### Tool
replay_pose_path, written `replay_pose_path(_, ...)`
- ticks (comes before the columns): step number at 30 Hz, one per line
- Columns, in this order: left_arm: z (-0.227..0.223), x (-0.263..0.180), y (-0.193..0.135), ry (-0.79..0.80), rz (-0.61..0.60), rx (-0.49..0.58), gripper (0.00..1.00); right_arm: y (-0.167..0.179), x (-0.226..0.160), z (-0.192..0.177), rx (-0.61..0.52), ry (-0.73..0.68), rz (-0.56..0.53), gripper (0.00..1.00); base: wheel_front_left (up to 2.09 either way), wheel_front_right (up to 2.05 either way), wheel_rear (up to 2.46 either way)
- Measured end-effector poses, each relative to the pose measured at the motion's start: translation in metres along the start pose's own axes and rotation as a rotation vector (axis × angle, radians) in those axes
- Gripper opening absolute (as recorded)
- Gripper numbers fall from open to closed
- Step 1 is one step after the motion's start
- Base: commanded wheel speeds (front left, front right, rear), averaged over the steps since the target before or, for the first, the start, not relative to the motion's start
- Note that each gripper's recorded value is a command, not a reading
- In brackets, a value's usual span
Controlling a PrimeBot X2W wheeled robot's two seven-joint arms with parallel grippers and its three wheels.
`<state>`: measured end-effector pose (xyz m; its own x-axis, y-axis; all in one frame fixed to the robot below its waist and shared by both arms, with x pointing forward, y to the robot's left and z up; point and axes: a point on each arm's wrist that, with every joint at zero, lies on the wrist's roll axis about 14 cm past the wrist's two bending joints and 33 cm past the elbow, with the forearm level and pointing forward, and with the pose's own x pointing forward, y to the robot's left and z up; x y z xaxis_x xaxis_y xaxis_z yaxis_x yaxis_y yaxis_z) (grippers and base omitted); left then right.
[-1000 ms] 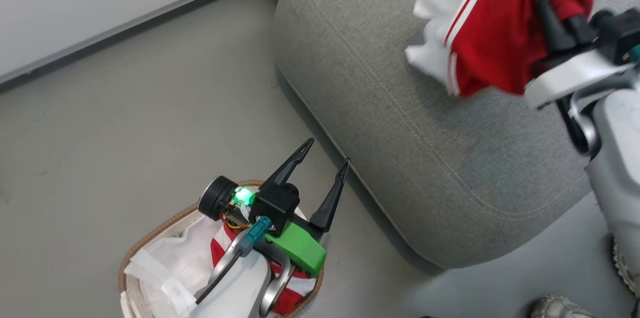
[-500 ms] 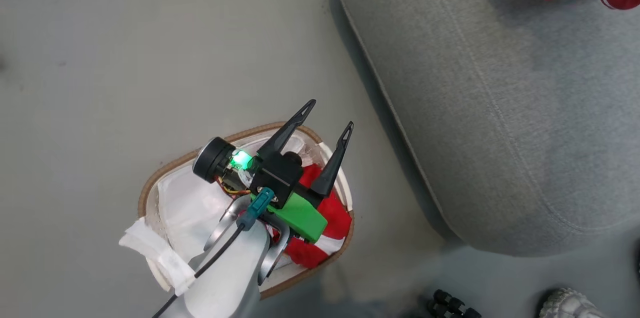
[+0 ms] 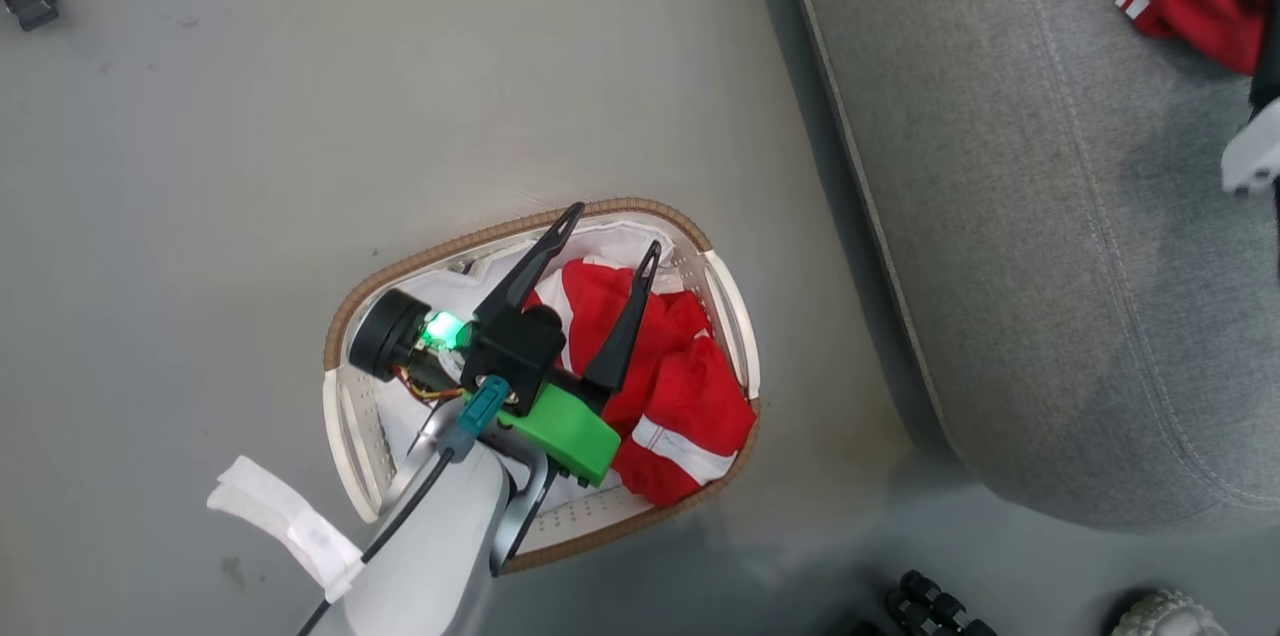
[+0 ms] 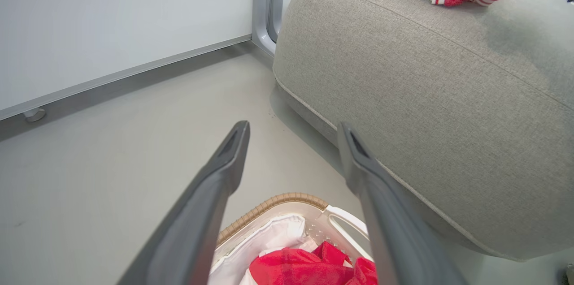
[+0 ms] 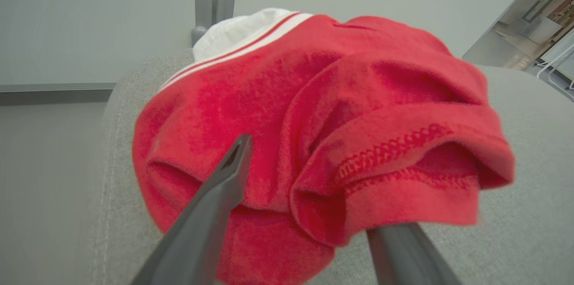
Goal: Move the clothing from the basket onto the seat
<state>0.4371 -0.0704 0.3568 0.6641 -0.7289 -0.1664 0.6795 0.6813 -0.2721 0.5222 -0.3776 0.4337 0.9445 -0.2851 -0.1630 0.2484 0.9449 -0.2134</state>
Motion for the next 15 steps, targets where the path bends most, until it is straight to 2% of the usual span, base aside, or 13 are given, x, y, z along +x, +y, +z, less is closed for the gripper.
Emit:
replay_pose_path(3, 0.002, -0.005, -0.004, 0.004, 0.003, 0.004, 1.0, -0.001, -0.028, -0.021, 0.012, 0.047, 0.0, 1.0, 0.0, 0.0, 0.0)
replay_pose_path(7, 0.013, -0.009, -0.009, -0.012, 0.005, 0.01, 1.0, -0.007, -0.057, -0.021, 0.007, 0.048, 0.0, 1.0, 0.0, 0.0, 0.0)
replay_pose_path(12, 0.029, -0.02, -0.011, -0.039, 0.033, 0.024, 1.0, 0.0, -0.087, -0.012, 0.027, 0.016, 0.027, 1.0, 0.0, 0.0, 0.0)
replay_pose_path(15, 0.036, -0.029, -0.006, -0.047, 0.077, 0.039, 1.0, 0.009, -0.097, 0.008, 0.072, -0.05, 0.041, 1.0, 0.0, 0.0, 0.0)
